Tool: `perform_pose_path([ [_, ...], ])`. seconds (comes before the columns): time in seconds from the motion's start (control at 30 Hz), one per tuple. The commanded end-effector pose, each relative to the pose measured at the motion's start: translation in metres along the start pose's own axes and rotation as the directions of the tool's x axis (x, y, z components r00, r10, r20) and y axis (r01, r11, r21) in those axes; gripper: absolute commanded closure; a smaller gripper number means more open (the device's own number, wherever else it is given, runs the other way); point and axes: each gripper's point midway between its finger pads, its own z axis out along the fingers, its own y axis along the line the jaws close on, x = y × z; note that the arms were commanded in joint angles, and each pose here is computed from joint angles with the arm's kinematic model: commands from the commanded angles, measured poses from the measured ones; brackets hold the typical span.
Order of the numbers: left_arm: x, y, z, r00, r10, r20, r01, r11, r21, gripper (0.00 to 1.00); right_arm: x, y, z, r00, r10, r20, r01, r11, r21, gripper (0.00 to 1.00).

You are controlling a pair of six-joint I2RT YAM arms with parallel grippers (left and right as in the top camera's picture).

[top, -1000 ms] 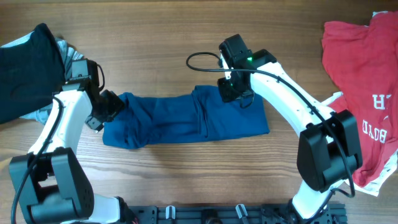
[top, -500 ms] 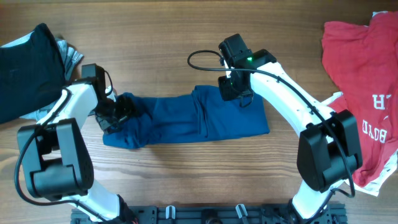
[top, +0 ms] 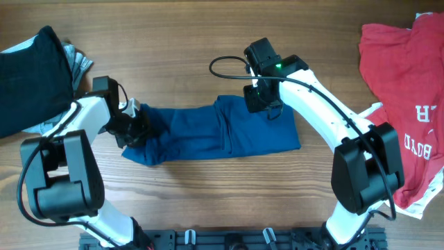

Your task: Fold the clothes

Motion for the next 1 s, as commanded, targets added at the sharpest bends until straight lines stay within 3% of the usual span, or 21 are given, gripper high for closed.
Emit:
perform_pose_path([
  [0.0, 0.008, 0.002, 0.013, 0.999, 0.002, -0.041, -0.001, 1.000, 0.015, 0.96, -0.006, 0.003, -0.014, 0.999, 0.017, 0.032, -0.017, 1.000, -0.013, 0.56],
  [0.13, -0.005, -0.004, -0.006, 0.999, 0.030, 0.038, -0.030, 1.000, 0.006, 0.96, -0.006, 0.001, -0.014, 0.998, 0.049, 0.033, -0.049, 0.999, -0.012, 0.56],
  [0.23, -0.037, 0.016, -0.062, 0.976, 0.003, 0.218, 0.015, 0.997, -0.082, 0.96, -0.013, -0.024, -0.020, 0.990, 0.135, 0.050, -0.135, 0.991, -0.001, 0.55],
  [0.4, -0.087, 0.042, -0.142, 0.891, -0.118, 0.437, 0.137, 0.991, -0.011, 0.96, -0.002, -0.082, -0.023, 0.981, 0.192, -0.003, -0.192, 0.980, 0.044, 0.55],
  [0.5, -0.103, 0.017, -0.170, 0.865, -0.097, 0.492, 0.081, 0.995, 0.054, 0.96, 0.000, -0.094, -0.023, 0.980, 0.197, -0.011, -0.197, 0.979, 0.050, 0.55],
  [0.63, -0.084, -0.054, -0.166, 0.909, -0.010, 0.416, -0.042, 0.993, 0.114, 0.96, 0.002, -0.093, -0.022, 0.980, 0.200, -0.019, -0.199, 0.979, 0.047, 0.55],
  [0.73, -0.048, -0.131, -0.138, 0.933, 0.125, 0.338, -0.173, 0.978, 0.118, 0.96, 0.003, -0.093, -0.022, 0.980, 0.200, -0.022, -0.199, 0.979, 0.048, 0.55],
  [0.83, -0.020, -0.166, -0.112, 0.915, 0.254, 0.314, -0.270, 0.963, 0.009, 0.96, 0.005, -0.093, -0.022, 0.979, 0.200, -0.032, -0.198, 0.979, 0.050, 0.54],
  [0.97, 0.011, -0.190, -0.081, 0.878, 0.397, 0.267, -0.380, 0.918, -0.116, 0.87, 0.005, -0.092, -0.022, 0.979, 0.199, -0.032, -0.197, 0.979, 0.050, 0.54],
])
